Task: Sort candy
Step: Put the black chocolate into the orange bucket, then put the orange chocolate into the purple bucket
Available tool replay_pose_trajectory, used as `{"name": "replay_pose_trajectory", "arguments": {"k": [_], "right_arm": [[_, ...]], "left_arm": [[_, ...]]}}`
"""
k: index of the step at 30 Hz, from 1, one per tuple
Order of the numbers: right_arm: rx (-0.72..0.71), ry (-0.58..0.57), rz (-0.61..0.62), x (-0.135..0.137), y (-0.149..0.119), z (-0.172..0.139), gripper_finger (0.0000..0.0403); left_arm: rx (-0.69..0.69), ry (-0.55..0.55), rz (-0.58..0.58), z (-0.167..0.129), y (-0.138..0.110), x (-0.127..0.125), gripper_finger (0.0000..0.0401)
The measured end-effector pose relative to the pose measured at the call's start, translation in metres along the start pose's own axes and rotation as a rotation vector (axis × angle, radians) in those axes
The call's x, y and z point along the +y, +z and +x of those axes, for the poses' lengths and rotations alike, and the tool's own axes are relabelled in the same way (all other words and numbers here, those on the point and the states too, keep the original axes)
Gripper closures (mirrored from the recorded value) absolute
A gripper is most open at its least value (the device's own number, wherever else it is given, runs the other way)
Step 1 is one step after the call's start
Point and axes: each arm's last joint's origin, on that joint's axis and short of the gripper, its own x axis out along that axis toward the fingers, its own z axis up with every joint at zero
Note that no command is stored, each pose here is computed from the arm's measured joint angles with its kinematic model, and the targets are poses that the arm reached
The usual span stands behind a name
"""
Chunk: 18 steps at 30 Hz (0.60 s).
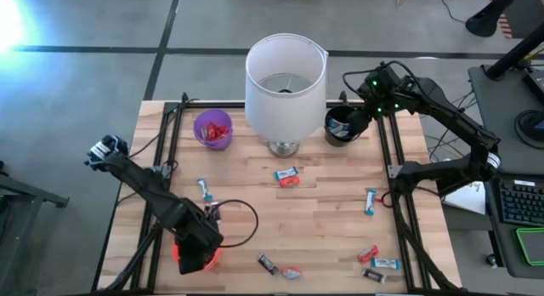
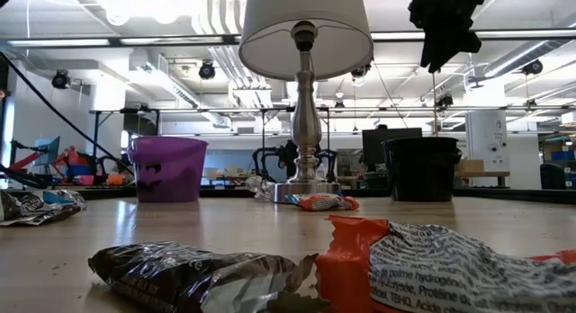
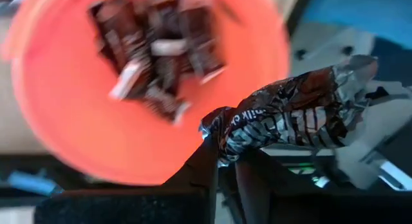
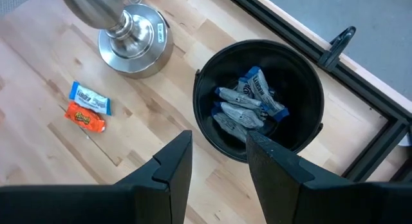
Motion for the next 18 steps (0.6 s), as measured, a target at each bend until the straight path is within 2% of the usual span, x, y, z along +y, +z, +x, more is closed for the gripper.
{"name": "replay_pose_trajectory", "arguments": {"k": [4, 11, 15, 18], "right_arm": [[0.000, 0.000, -0.019, 0.000, 0.000, 0.000, 0.0266], [0.000, 0.000, -0.052, 0.000, 0.000, 0.000, 0.0266], [0.013, 0.010, -0.053, 0.000, -0.001, 0.000, 0.0266], [0.040, 0.086, -0.051, 0.002, -0.003, 0.000, 0.0266]], "left_arm": [[0.035, 0.054, -0.037, -0.001, -0.007, 0.009, 0.0346], [0.024, 0.065, -0.065, -0.006, -0.011, 0.013, 0.0296], [-0.076, 0.121, -0.073, -0.009, -0.010, 0.014, 0.0278], [-0.167, 0.170, -0.080, -0.014, -0.010, 0.018, 0.0271]]}}
